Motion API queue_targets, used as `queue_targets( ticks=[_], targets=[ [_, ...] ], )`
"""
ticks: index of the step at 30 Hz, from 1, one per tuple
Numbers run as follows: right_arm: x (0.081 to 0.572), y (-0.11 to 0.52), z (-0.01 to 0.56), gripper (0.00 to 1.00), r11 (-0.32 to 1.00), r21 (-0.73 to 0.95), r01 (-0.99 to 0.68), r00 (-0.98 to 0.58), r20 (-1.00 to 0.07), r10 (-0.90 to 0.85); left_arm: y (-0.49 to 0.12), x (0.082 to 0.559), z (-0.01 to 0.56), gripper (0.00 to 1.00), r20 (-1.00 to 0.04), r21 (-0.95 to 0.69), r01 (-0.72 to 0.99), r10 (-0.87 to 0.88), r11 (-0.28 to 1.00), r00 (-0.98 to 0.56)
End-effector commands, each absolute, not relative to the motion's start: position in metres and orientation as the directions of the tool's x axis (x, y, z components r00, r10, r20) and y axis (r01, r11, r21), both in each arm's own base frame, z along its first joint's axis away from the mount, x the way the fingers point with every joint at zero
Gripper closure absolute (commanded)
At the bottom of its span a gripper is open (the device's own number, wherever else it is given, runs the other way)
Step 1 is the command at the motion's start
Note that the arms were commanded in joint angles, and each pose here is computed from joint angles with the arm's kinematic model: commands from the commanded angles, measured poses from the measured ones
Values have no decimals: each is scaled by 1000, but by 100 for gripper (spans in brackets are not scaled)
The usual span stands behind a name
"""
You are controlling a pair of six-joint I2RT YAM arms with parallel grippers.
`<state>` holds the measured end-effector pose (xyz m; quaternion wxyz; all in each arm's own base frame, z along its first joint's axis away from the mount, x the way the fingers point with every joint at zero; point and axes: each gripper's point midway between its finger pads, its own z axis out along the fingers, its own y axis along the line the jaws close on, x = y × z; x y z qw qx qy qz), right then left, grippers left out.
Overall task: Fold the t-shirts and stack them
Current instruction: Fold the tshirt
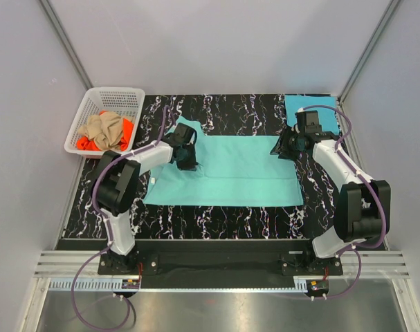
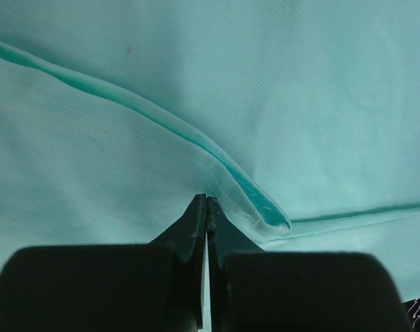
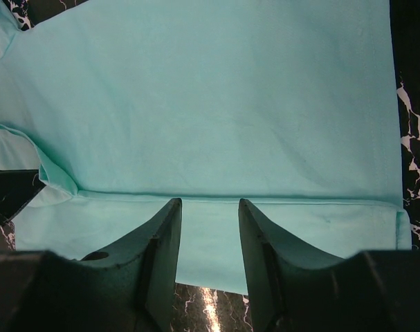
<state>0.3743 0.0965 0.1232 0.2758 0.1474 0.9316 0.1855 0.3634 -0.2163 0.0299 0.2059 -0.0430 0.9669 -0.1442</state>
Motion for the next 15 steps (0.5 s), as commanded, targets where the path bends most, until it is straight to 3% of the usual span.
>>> queue_targets(
  ticks=[1, 11, 15],
  targets=[
    [383, 93, 140, 54, 891, 427, 157, -775, -506, 379, -232, 382, 42, 100, -433, -341, 17, -141, 940, -890],
    [383, 90, 136, 54, 896, 412, 169, -773, -508, 379, -232, 383, 34, 100, -402, -326, -37, -174, 945, -899],
    [388, 83, 142, 48, 901, 388, 196, -752, -530, 391, -243, 391, 78, 67, -475, -368, 27, -163, 930, -865]
  ],
)
